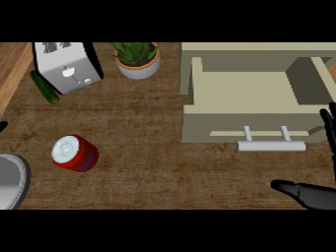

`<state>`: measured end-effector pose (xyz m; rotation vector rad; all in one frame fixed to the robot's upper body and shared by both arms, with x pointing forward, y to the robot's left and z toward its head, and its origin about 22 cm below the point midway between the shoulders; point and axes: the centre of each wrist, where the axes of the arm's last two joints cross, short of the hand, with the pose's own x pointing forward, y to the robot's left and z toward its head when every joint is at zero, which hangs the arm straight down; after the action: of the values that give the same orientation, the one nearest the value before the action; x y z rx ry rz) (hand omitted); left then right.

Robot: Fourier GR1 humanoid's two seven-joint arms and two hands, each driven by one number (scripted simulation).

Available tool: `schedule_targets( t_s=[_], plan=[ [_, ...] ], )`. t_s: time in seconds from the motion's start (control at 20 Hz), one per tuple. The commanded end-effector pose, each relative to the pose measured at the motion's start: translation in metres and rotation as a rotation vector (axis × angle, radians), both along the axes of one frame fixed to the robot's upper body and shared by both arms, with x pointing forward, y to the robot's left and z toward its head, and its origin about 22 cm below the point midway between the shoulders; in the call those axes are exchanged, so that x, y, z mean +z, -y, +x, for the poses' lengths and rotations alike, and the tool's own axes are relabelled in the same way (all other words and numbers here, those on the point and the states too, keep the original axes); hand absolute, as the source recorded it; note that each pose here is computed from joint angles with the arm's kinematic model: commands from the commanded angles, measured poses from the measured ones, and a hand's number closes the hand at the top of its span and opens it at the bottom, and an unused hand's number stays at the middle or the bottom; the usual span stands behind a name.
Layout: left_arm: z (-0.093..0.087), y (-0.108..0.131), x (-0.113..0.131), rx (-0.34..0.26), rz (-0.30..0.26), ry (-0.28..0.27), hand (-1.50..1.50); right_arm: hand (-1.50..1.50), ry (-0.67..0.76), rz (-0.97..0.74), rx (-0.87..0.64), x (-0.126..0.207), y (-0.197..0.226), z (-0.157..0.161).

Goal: Pick up the can, place it into the drawer and close the drawer

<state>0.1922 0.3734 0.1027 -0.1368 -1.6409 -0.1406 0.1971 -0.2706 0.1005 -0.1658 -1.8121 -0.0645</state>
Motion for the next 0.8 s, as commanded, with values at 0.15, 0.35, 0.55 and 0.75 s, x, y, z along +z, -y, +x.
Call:
schedule_targets(
  t_s=[0.15, 0.35, 0.55, 0.75],
  plan=[
    [-0.003, 0.035, -0.049, 0.0, 0.029, -0.045, -1.5, -1.5, 0.018, -0.009, -0.02, 0.012, 0.021, -0.016],
    [0.005, 0.017, -0.058, 0.002, 0.051, -0.071, -1.5, -1.5, 0.027, -0.005, 0.002, 0.003, 0.026, -0.023],
    [0.012, 0.027, -0.087, 0.03, 0.047, -0.074, -1.5, -1.5, 0.027, -0.004, -0.011, 0.019, -0.009, -0.02],
    [0.004, 0.023, -0.119, 0.058, 0.08, -0.08, -1.5, -1.5, 0.023, -0.02, -0.014, 0.03, 0.028, -0.034]
  ],
)
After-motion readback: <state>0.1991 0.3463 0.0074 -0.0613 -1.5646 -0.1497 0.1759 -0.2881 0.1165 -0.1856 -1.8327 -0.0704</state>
